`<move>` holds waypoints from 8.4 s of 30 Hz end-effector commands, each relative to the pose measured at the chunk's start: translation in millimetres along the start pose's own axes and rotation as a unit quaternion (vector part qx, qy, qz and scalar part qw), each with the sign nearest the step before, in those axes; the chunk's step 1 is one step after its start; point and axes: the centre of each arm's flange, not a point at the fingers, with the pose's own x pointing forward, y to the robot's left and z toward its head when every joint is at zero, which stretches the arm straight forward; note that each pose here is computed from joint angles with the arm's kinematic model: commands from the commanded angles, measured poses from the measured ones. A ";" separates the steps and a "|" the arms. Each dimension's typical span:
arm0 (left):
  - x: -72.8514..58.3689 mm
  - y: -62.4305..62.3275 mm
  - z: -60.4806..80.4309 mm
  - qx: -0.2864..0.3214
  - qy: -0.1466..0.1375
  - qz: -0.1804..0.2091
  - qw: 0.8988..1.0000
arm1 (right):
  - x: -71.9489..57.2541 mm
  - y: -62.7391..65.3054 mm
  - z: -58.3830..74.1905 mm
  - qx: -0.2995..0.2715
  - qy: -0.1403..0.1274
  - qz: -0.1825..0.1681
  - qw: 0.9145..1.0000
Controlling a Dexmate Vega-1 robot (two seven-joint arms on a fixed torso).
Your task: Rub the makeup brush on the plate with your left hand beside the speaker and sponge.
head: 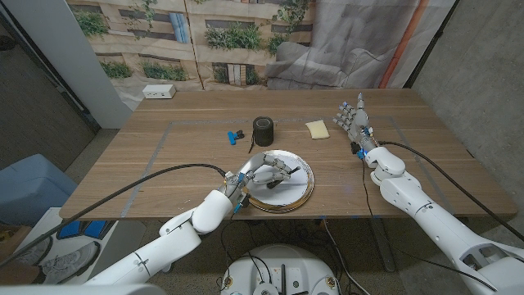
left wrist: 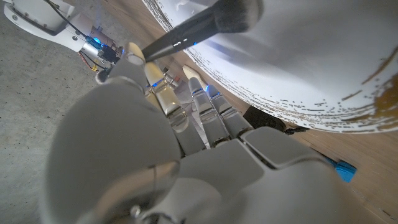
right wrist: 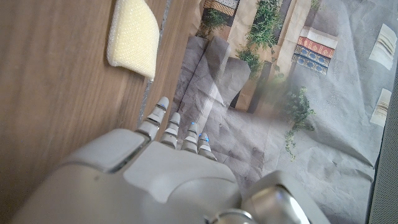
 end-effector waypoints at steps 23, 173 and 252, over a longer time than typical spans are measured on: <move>-4.6 28.6 14.4 0.023 0.003 0.021 1.000 | 0.0 0.0 -0.1 0.000 0.000 0.000 1.000; -63.4 180.7 -91.4 0.498 0.088 0.024 0.863 | -0.2 -0.4 -0.1 0.000 0.000 0.000 1.000; -14.2 204.1 -110.1 0.053 0.083 0.145 0.985 | -0.2 -0.3 0.3 0.000 0.000 0.000 1.000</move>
